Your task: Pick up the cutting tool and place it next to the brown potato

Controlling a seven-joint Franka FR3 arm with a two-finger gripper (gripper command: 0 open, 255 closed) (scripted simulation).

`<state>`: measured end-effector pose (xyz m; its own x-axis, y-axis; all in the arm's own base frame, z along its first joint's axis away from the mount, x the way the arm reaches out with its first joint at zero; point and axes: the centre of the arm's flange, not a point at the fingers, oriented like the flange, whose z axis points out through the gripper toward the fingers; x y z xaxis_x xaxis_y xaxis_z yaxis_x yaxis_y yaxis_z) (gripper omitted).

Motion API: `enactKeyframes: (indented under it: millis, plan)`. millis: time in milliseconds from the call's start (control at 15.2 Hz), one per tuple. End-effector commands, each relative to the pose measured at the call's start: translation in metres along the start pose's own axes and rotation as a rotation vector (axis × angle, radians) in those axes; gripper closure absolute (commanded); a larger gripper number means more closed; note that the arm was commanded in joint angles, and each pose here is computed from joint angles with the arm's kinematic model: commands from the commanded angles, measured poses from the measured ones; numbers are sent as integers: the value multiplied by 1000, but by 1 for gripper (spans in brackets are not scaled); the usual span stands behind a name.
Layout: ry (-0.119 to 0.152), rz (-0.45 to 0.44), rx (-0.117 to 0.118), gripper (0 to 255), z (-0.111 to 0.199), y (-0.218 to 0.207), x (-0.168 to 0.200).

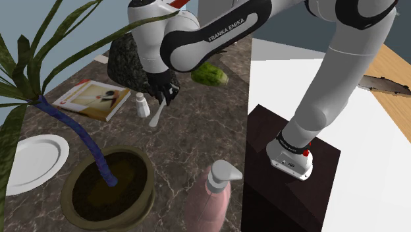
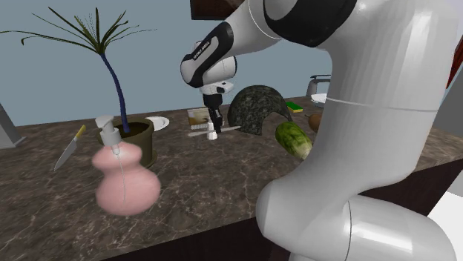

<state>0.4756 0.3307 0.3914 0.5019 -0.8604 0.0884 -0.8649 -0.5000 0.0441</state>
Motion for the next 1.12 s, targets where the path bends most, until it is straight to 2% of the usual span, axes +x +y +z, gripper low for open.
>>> enactKeyframes:
  millis: [0, 858, 1056]
  plan:
    - [0, 0, -1, 255, -10, 0, 1]
    - [0, 0, -1, 255, -77, 3, 7]
    - [0, 0, -1, 255, -73, 19, 43]
